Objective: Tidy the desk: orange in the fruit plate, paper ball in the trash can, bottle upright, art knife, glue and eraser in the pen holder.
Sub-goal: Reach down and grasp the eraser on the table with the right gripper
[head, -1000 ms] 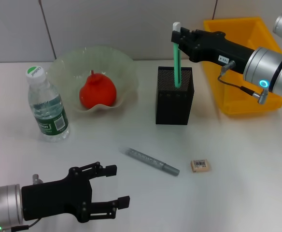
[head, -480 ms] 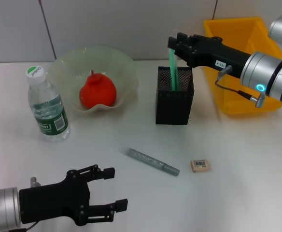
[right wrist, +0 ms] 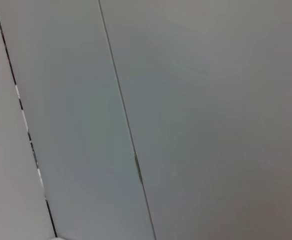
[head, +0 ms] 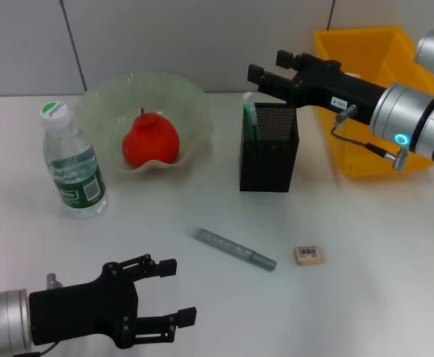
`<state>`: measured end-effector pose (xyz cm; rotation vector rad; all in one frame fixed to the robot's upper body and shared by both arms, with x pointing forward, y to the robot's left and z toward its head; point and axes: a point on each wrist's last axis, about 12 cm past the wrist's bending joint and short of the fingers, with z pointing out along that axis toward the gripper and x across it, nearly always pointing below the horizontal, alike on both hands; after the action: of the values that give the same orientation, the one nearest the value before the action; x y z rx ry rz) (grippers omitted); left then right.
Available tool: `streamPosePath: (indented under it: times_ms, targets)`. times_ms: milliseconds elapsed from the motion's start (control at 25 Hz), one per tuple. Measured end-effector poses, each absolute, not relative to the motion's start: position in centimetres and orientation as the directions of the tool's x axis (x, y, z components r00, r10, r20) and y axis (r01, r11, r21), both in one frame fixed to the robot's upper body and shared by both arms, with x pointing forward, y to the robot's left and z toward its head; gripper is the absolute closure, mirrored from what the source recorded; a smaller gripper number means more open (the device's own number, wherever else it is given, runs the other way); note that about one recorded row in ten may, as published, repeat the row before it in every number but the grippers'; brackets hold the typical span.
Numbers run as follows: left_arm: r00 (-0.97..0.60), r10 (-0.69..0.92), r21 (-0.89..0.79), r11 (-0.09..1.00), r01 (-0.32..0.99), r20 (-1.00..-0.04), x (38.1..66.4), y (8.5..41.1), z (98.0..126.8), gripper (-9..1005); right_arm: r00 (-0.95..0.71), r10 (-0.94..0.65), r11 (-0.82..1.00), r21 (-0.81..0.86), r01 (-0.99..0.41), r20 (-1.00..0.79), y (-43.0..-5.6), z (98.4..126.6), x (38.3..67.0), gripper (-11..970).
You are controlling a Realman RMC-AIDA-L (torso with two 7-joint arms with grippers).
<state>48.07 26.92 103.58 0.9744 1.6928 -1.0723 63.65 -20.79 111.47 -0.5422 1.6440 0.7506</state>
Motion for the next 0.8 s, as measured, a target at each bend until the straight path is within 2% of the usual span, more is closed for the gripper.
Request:
streamPosePath:
  times_ms: [240, 520, 640, 800]
  targets:
    - [-0.303, 0.155, -0.243, 0.319, 0.916, -0.94, 48.0, 26.9, 103.6, 136, -0.138, 0.143, 0.652, 0.199, -0.732, -0.98, -21.7, 112.9, 62.9, 229]
    - [-0.307, 0.156, -0.244, 0.326, 0.913, -0.939, 47.9, 27.0, 103.4, 136, -0.04, 0.288, 0.484, 0.181, -0.856, -0.957, -22.7, 117.1, 60.8, 230]
    - [-0.307, 0.155, -0.244, 0.329, 0.912, -0.939, 47.9, 27.1, 103.4, 136, -0.066, 0.253, 0.399, 0.166, -0.902, -0.965, -22.2, 118.8, 60.5, 231]
    - [-0.308, 0.153, -0.245, 0.333, 0.91, -0.939, 47.9, 27.2, 103.4, 135, -0.154, 0.05, 0.302, 0.162, -0.939, -0.987, -20.1, 120.6, 60.8, 232]
